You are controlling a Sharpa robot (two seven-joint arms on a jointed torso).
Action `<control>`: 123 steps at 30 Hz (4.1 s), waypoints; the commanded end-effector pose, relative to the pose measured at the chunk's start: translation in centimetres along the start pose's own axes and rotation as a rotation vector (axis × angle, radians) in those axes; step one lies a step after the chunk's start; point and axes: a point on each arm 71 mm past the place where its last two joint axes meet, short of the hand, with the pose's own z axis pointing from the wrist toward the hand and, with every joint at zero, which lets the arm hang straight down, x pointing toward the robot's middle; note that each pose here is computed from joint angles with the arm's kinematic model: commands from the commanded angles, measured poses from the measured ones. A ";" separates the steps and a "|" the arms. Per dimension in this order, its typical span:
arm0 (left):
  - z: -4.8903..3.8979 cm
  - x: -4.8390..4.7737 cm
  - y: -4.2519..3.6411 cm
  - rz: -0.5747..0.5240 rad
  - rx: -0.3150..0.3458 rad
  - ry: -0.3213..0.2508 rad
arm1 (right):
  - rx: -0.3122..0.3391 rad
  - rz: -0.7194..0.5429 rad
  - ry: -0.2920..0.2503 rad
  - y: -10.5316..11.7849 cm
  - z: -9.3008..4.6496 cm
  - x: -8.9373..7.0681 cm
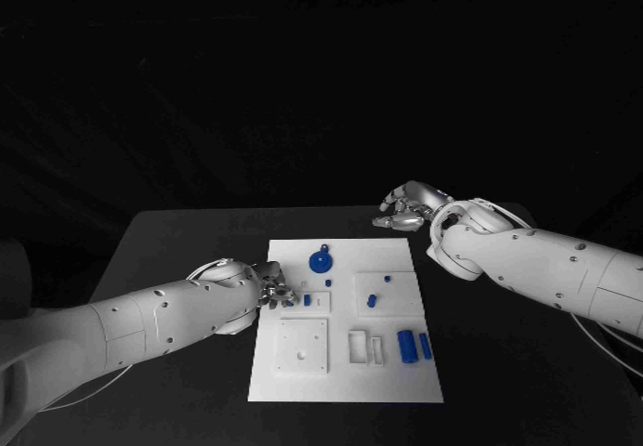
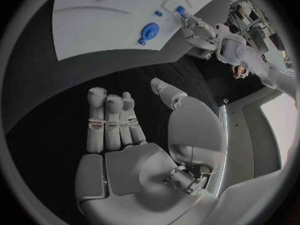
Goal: Assemble the parts on the task board
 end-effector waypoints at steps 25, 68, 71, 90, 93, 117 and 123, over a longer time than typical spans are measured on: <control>0.24 0.68 1.01 0.007 -0.039 0.025 | -0.009 -0.005 0.010 0.0 0.0 0.1; -0.72 -4.34 0.33 -0.349 0.158 -0.295 | -0.002 0.002 0.006 -0.4 0.0 0.2; -0.78 -4.60 -0.37 -0.373 0.219 -0.323 | -0.001 0.003 0.005 -0.5 0.0 0.2; -0.70 -3.56 -6.82 -0.002 0.440 -0.409 | 0.000 0.008 0.005 -0.5 0.2 0.4; -0.23 -2.88 -7.44 0.056 0.440 -0.386 | -0.003 0.008 0.007 -0.3 0.2 0.5; 1.99 -0.71 -7.31 0.250 0.357 -0.278 | -0.017 0.013 0.010 0.3 0.1 0.7; 2.14 -0.60 -7.34 0.249 0.357 -0.283 | -0.022 0.016 0.010 0.4 0.2 0.7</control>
